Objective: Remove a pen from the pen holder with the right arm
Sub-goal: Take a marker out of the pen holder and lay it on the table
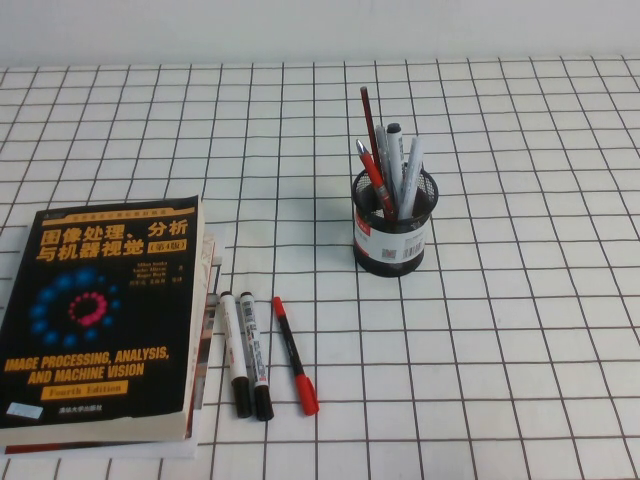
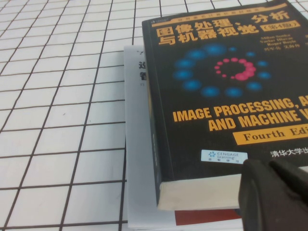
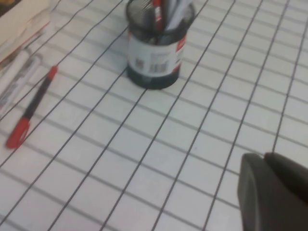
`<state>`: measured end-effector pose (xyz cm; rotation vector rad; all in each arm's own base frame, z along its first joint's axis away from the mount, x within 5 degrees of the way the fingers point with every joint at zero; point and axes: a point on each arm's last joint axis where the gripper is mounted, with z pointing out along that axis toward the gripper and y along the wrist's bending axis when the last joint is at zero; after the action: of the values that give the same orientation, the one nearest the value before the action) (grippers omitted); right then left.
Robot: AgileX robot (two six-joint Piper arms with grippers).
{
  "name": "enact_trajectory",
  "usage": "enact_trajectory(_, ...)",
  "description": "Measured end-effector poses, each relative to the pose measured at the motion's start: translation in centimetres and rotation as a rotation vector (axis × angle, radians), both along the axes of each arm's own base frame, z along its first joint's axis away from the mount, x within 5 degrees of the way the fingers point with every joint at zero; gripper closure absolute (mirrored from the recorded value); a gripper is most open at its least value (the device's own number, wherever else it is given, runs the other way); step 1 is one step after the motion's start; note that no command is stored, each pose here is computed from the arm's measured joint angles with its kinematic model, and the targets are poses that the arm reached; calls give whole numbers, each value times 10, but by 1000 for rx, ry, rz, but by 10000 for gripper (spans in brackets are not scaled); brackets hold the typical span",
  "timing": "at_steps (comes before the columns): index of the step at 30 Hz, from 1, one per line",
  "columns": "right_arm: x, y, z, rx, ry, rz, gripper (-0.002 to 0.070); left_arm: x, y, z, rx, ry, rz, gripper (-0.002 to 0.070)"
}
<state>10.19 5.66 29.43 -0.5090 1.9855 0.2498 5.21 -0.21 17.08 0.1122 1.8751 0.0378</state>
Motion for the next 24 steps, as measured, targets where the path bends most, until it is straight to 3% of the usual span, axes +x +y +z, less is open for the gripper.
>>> enact_trajectory(5,-5,-21,-52,82,-156,-117,692,0,0,0,0,0,0,679)
enact_trajectory(9,-17,-38,-71,126,-261,-249,692,0,0,0,0,0,0,679)
enact_trajectory(17,-37,-55,-85,209,-407,-444,692,0,0,0,0,0,0,679)
enact_trajectory(24,-46,-57,-84,234,-465,-468,692,0,0,0,0,0,0,679)
